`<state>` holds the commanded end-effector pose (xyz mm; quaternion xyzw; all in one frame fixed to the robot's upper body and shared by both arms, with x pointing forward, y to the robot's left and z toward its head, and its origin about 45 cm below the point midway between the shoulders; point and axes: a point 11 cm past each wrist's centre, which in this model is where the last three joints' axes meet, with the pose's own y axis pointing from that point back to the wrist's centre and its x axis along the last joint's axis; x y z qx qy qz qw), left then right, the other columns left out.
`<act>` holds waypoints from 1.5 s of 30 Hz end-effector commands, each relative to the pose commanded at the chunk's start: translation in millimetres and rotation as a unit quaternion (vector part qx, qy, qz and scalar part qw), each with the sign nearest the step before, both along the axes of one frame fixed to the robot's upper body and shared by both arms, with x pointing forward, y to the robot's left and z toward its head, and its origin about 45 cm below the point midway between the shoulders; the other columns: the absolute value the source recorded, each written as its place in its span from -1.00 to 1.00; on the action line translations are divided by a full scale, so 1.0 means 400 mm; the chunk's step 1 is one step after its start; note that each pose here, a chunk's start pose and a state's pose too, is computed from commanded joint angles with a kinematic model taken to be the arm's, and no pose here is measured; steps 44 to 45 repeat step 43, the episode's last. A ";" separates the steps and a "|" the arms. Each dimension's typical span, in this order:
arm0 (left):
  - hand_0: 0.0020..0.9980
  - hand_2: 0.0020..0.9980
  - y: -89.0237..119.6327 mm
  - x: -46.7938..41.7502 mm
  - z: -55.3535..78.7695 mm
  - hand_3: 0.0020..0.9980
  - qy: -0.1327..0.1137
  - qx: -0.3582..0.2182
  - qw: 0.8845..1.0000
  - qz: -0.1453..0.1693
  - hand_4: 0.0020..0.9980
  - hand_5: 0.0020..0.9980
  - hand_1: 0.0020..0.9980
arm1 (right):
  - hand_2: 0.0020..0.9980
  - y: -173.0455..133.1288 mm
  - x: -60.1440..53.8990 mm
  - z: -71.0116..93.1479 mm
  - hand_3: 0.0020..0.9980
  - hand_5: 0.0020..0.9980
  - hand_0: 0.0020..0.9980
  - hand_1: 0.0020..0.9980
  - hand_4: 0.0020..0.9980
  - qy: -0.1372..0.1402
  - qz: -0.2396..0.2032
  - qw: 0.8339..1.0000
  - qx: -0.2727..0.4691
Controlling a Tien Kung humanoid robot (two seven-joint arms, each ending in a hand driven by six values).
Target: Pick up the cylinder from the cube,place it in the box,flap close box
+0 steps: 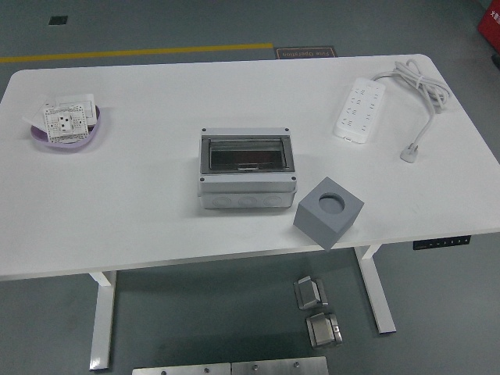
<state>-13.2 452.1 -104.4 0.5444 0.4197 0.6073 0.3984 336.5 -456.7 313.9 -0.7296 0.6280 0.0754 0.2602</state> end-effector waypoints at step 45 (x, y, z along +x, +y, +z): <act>0.32 0.08 -0.019 -0.026 -0.008 0.16 0.013 -0.007 1.000 0.007 0.15 -0.56 0.31 | 0.95 -0.008 -0.003 -0.001 0.98 1.00 1.00 1.00 0.99 -0.002 -0.012 1.000 -0.009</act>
